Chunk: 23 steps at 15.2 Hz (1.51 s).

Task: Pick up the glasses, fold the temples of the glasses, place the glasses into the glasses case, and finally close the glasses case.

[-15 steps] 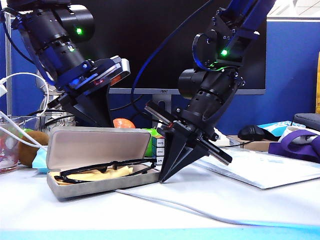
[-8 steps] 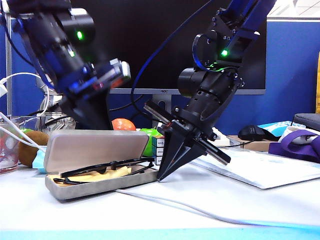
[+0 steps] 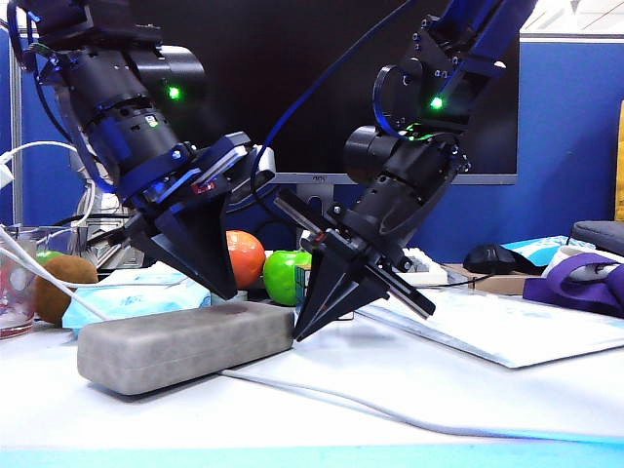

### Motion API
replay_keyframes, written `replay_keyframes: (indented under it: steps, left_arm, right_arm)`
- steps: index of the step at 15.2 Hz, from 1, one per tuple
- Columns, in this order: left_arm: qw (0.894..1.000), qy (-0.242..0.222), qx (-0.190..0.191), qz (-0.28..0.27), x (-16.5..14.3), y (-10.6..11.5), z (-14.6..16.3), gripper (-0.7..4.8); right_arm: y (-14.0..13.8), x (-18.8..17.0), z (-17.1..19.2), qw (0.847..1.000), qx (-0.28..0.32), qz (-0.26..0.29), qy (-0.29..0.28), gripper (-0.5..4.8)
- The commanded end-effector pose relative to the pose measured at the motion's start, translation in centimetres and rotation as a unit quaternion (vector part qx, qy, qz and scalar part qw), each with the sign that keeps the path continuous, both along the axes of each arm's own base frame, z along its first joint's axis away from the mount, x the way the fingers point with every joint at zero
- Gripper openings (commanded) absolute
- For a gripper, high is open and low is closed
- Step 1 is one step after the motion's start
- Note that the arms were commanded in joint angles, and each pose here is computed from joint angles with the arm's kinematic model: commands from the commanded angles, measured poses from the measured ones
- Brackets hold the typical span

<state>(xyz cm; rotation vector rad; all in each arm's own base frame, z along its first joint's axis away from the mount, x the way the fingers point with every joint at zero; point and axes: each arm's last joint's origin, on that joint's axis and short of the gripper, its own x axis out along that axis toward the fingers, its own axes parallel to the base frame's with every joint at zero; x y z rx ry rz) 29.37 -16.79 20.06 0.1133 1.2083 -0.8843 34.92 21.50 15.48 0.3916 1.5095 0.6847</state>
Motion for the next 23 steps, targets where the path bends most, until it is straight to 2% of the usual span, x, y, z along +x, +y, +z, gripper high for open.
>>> replay_keyframes:
  steps: [1, 4, 7, 11, 13, 14, 16, 17, 19, 21, 22, 23]
  left_arm:
    - [1.0, -0.006, -0.004, -0.003, 0.1, -0.1, 0.0, -0.06]
    - [1.0, -0.018, -0.011, -0.003, 0.2, -0.1, 0.5, -0.06]
    - [0.998, -0.051, -0.026, -0.002, 0.1, 0.0, 2.1, -0.07]
    - [0.991, -0.123, -0.06, 0.002, -0.8, 0.5, 6.5, -0.06]
    - [0.973, -0.217, -0.077, 0.022, -2.3, 1.5, 11.3, -0.06]
    - [0.963, -0.254, -0.08, 0.034, -3.4, 2.2, 13.2, -0.06]
    - [0.936, -0.332, -0.102, 0.056, -7.2, 4.3, 17.6, -0.07]
    - [0.924, -0.361, -0.11, 0.065, -8.8, 5.2, 19.0, -0.06]
    - [0.889, -0.427, -0.13, 0.105, -13.7, 8.0, 22.3, -0.07]
    - [0.873, -0.454, -0.123, 0.128, -17.3, 10.1, 23.2, -0.06]
    - [0.871, -0.457, -0.102, 0.149, -19.8, 11.6, 23.1, -0.07]
    - [0.872, -0.455, -0.101, 0.148, -20.8, 12.1, 22.8, -0.07]
  right_arm:
    - [0.1, 0.1, 0.3, 1.0, 0.008, 0.001, -0.007, -0.01]
    - [-0.3, 0.2, 0.8, 1.0, 0.009, -0.004, -0.013, -0.01]
    - [-1.1, 0.2, 2.8, 0.999, 0.009, -0.014, -0.038, -0.01]
    - [-2.2, -1.4, 8.9, 0.989, 0.021, 0.007, -0.143, -0.01]
    - [-3.6, -3.7, 14.6, 0.97, 0.024, 0.002, -0.242, -0.01]
    - [-4.6, -5.3, 17.6, 0.954, 0.021, -0.005, -0.299, -0.01]
    - [-7.6, -10.4, 24.2, 0.898, 0.014, -0.015, -0.441, -0.01]
    - [-8.7, -12.3, 26.0, 0.881, 0.017, -0.031, -0.472, -0.01]
    - [-11.4, -17.0, 29.2, 0.838, 0.01, -0.053, -0.544, -0.01]
    - [-13.0, -19.8, 30.0, 0.817, -0.007, -0.04, -0.575, -0.01]
    - [-13.5, -20.8, 29.4, 0.814, -0.004, -0.041, -0.58, -0.01]
    - [-13.7, -21.2, 28.5, 0.812, -0.003, -0.043, -0.582, -0.01]
